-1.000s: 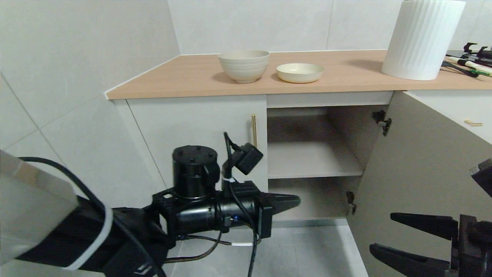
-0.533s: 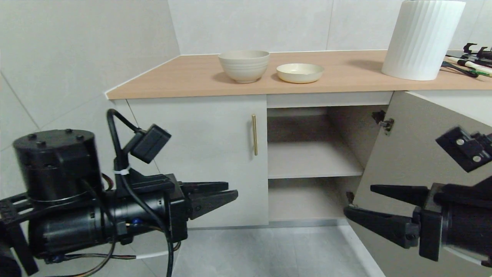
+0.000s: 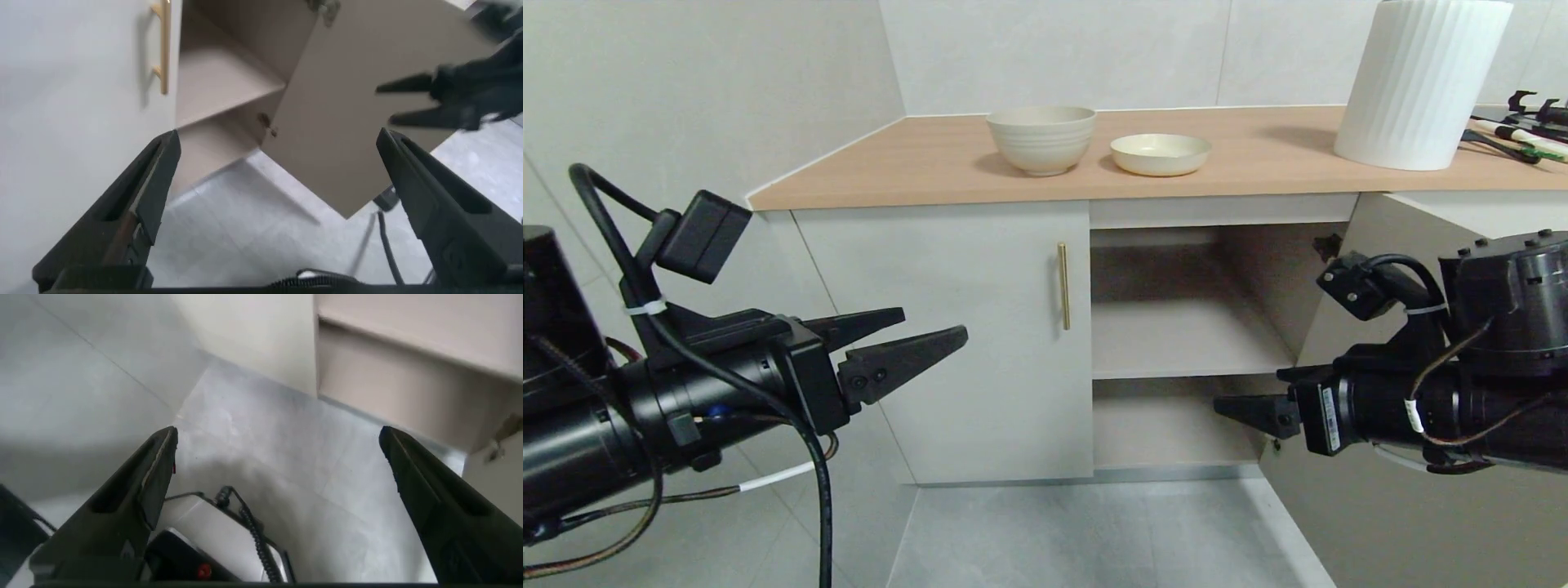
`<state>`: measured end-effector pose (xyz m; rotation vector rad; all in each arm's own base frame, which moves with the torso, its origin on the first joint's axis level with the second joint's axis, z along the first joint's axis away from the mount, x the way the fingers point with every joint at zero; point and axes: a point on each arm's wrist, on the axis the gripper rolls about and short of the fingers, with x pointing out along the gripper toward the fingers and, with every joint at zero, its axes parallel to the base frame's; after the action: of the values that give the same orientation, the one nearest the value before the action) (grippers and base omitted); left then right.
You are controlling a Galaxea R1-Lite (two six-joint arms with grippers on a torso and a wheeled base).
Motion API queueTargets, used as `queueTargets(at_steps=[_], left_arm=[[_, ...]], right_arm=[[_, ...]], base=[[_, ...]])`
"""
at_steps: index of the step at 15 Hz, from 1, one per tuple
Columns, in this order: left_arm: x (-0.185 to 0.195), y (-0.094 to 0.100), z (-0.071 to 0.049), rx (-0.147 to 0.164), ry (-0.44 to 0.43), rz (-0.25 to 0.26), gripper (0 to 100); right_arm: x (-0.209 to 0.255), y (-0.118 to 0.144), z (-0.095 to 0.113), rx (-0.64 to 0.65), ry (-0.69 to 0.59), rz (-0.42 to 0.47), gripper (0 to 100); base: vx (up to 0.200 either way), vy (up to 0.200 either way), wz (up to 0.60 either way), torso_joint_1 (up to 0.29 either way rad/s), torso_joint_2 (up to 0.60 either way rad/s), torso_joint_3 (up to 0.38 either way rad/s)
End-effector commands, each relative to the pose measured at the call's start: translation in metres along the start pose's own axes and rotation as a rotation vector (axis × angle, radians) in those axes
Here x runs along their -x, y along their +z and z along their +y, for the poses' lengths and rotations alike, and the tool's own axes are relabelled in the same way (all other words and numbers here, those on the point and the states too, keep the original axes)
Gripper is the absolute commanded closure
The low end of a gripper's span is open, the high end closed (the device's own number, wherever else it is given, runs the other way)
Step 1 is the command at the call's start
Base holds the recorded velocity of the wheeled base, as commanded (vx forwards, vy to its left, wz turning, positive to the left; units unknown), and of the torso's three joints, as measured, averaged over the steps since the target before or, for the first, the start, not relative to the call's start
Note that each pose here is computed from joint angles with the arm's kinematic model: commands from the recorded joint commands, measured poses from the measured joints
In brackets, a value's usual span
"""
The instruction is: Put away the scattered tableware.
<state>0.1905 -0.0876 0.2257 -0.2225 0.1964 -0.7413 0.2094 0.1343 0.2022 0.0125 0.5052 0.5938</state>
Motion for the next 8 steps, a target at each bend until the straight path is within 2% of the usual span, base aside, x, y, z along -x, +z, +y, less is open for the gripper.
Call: queueTargets(at_steps=[1,6,8], left_arm=[[0.002,0.004,0.000,-0.005,0.004,-0.018,0],[0.000,0.004,0.001,-0.004,0.008,-0.016,0],[0.001,0.007,0.001,-0.007,0.009,-0.025,0]], right_arm=[[-0.006,-0.002,-0.002,-0.006,-0.007,0.015,0],[0.014,0.000,0.001,-0.017,0.014,-0.030,0],[0.016,0.000,0.012,-0.010,0.053,-0.038,0]], base=[[0.000,0.000,0.00,0.000,0.00,0.000],[0.000,0.000,0.00,0.000,0.00,0.000],[0.000,0.000,0.00,0.000,0.00,0.000]])
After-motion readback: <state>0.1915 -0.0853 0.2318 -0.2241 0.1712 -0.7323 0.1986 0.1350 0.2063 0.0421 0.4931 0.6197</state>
